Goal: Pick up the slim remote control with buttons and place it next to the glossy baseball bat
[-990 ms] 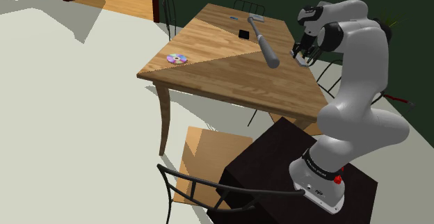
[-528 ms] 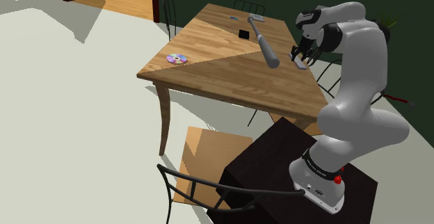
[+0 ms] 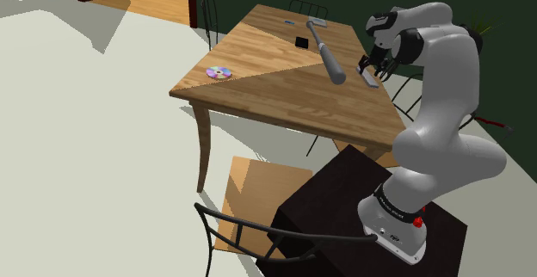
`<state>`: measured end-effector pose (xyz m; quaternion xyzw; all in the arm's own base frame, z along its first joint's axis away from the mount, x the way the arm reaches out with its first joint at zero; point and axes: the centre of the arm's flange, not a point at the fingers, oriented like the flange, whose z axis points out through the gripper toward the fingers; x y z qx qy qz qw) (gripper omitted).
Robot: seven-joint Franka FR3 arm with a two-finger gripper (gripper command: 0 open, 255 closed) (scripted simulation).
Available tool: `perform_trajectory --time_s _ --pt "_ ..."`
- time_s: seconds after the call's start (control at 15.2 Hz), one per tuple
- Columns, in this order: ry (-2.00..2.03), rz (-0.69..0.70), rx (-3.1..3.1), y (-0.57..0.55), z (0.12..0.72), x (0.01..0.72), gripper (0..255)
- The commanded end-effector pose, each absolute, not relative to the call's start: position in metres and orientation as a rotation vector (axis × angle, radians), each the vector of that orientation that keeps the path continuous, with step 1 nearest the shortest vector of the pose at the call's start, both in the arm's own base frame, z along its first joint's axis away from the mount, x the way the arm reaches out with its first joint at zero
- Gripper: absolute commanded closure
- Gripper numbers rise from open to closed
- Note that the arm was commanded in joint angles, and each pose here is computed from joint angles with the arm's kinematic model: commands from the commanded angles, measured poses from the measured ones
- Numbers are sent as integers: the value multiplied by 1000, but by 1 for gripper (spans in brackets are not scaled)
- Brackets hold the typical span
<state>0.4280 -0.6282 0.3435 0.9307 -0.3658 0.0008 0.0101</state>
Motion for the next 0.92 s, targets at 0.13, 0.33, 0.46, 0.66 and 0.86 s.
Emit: perform_trajectory --time_s 0.13,0.33,0.46,0.66,0.86 --pt "-1142 3 2905 -628 357 428 0" --pt "-1142 3 2905 -627 394 428 0" --pt "-1142 3 2905 -627 394 428 0" --pt "-1142 3 2905 -627 394 428 0" --pt "-1142 3 2905 -627 394 428 0"
